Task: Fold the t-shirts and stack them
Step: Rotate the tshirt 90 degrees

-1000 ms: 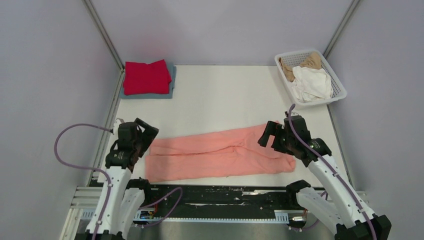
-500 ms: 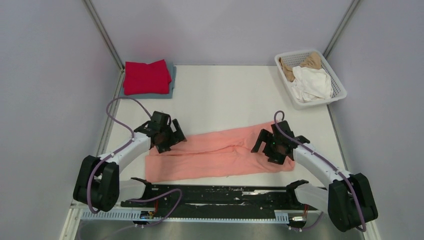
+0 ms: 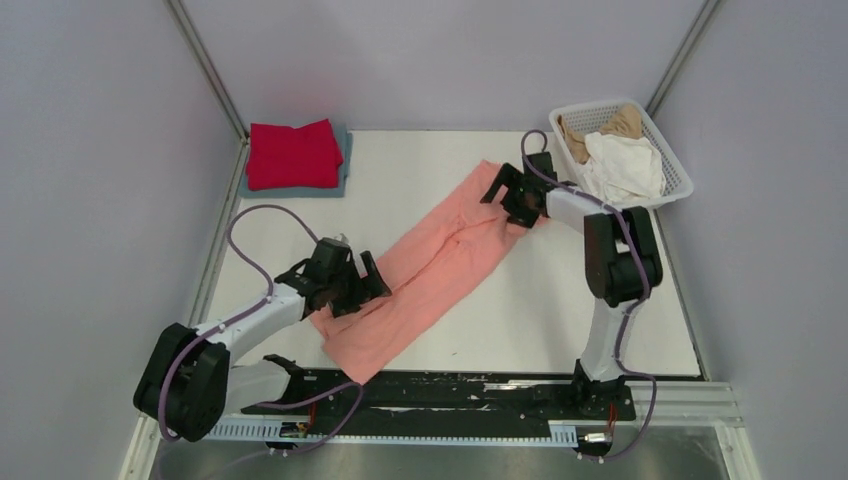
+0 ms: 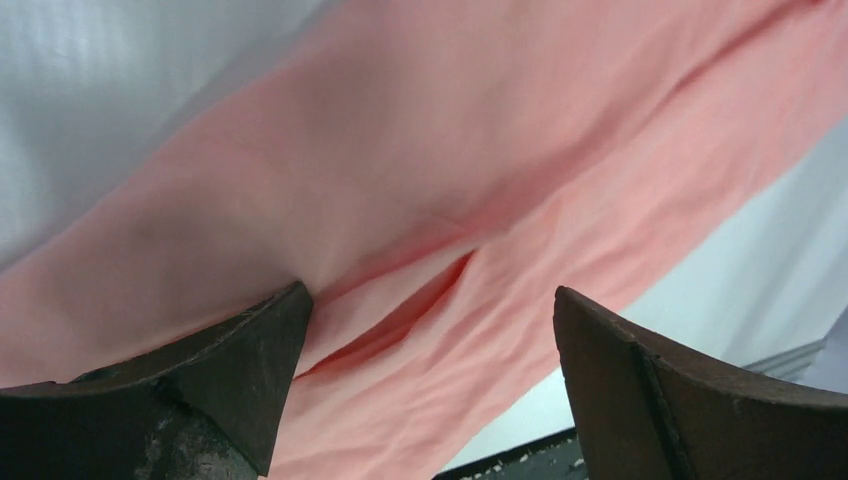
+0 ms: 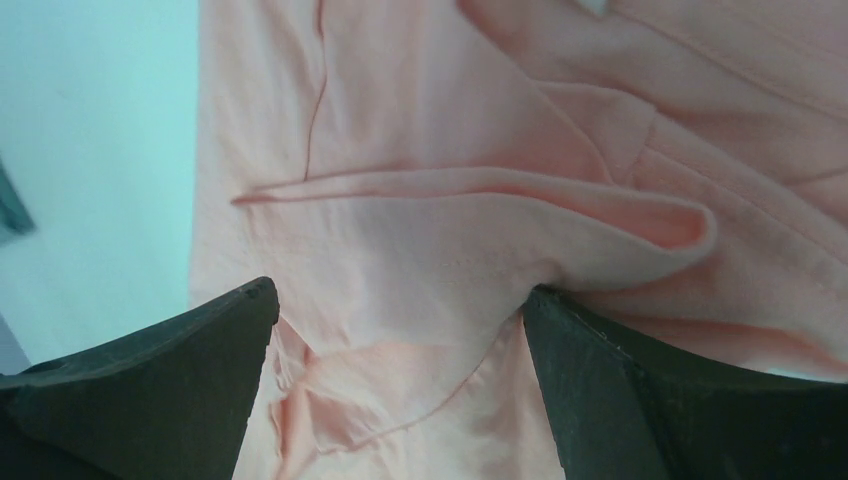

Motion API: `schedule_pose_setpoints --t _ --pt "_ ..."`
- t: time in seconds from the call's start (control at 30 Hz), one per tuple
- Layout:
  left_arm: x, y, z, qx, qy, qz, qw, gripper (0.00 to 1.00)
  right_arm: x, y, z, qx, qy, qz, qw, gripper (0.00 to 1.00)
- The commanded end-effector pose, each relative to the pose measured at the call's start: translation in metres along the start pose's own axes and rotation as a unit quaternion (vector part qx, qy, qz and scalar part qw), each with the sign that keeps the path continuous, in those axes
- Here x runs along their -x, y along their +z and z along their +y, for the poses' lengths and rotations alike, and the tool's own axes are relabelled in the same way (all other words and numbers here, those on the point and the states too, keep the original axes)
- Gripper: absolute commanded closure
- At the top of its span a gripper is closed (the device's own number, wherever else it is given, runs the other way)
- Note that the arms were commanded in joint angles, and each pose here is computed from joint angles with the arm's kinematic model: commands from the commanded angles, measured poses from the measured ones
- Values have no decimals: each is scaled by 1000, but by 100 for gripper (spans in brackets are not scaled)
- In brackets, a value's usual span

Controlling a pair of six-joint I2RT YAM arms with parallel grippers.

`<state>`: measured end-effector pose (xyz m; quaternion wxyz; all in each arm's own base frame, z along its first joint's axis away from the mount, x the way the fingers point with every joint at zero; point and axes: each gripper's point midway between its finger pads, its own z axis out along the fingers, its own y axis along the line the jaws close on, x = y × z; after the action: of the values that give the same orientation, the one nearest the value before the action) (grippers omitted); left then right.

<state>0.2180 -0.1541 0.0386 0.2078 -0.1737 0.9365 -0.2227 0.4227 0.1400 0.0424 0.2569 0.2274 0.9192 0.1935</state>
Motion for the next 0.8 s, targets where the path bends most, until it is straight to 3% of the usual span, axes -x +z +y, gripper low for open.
schedule_pose_setpoints --t 0.0,0.2,0.43,0.6,0.77 --pt "-17 5 -32 -41 -2 19 999 0 40 62 47 73 -25 10 997 0" --pt "-41 10 -49 -36 -1 25 999 0 50 124 95 140 -6 66 988 0" --pt "-85 13 -80 -53 54 76 994 0 84 168 169 203 -2 2 979 0" --pt "-114 9 -94 -33 120 115 986 0 116 165 186 220 -9 -66 973 0" --pt "-135 -15 -129 -88 227 118 963 0 130 138 205 248 -50 -93 963 0"
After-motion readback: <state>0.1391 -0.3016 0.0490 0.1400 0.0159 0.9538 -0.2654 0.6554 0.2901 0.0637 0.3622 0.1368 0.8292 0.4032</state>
